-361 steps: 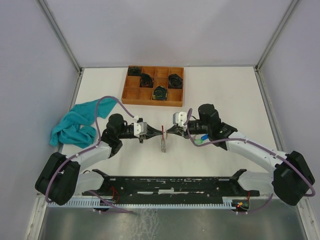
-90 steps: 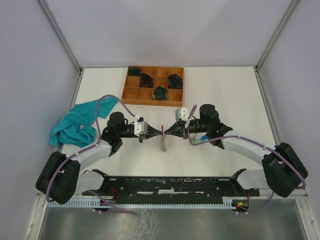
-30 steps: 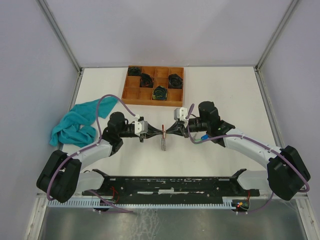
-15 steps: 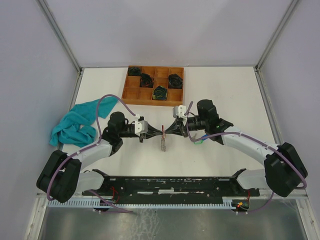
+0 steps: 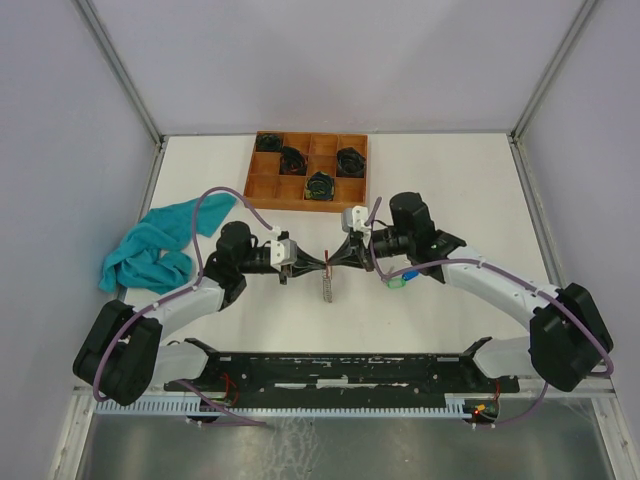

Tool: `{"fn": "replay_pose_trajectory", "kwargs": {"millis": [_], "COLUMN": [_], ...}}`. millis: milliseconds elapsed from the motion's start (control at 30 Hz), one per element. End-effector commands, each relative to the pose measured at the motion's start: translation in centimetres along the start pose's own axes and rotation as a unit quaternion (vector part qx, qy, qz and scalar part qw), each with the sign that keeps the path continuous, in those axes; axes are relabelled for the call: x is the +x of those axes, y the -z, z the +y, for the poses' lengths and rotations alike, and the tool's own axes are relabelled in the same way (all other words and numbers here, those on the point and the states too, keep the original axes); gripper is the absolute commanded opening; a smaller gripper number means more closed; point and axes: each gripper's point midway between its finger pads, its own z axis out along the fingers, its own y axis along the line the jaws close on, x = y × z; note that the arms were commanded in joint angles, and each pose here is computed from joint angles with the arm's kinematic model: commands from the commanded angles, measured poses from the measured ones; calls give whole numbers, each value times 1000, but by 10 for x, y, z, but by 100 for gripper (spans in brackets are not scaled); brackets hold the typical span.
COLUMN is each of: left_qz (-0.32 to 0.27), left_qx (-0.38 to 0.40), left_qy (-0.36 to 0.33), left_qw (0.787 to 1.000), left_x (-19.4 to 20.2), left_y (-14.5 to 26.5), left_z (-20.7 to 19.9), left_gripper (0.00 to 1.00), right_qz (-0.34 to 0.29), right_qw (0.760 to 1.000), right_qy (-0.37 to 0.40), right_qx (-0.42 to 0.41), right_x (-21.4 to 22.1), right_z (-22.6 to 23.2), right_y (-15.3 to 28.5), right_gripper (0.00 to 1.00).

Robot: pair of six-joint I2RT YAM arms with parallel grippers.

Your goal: Put the keys on the keyring

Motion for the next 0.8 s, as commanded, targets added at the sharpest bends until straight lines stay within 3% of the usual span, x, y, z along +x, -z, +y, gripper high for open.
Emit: {"fn": "replay_pose_trajectory", "kwargs": {"millis": [0,467,767], "left_qz": [-15,-36,-42], "left_qx": [13,-44,-50], "left_qy": [-30,-15,-14], "left_qw": [999,998,998], "left_x": [-16,-25,-25], "left_y": [-3,0,0], "left_z": [2,16,17], "left_gripper": [3,3,3], "right_qz": [-12,52,25], "right_qw": [999,995,991], "right_qy": [42,79,111], "right_qx": [-16,15,73], "right_x": [-25,9,3], "right_z": [-2,2,-10], "right_y": [-3,14,19], "right_gripper": [1,2,21]}}
